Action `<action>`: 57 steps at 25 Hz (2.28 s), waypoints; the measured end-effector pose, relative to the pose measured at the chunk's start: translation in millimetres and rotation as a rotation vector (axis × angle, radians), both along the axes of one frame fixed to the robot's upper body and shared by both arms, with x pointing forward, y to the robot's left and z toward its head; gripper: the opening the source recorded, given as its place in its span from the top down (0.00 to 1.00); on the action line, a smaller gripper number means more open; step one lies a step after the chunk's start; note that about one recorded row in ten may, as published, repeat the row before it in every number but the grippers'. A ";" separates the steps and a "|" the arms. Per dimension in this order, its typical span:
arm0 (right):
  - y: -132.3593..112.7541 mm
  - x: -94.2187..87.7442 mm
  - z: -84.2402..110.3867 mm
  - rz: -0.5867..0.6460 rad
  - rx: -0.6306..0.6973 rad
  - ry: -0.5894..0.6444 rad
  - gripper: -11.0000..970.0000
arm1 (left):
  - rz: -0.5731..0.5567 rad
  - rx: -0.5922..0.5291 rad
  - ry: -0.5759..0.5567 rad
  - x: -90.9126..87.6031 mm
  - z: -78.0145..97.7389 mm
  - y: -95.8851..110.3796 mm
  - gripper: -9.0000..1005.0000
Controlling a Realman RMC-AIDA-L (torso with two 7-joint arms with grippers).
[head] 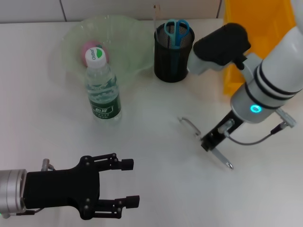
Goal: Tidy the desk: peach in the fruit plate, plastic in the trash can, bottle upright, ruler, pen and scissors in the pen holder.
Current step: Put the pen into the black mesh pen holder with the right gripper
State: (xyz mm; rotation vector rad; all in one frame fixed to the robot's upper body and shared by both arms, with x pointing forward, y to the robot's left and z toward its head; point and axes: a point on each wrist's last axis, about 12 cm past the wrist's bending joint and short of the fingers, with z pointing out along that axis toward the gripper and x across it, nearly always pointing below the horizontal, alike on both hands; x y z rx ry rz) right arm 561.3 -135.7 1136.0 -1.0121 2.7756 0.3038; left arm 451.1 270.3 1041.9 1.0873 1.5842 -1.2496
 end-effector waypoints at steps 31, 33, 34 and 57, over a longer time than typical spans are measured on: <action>-57.2 66.9 -37.4 -0.251 0.959 -0.933 0.81 | 0.028 -0.048 -0.013 6.1 4.8 -6.5 0.20; -51.7 68.6 -39.8 -0.243 0.939 -0.921 0.81 | 0.030 -0.049 -0.017 7.3 5.5 -6.7 0.20; -50.0 69.0 -40.7 -0.241 0.933 -0.916 0.81 | 0.030 -0.049 -0.017 7.3 5.5 -6.7 0.20; -50.3 63.5 -42.7 -0.245 0.974 -0.881 0.61 | 0.028 -0.047 -0.032 10.2 6.9 -7.6 0.20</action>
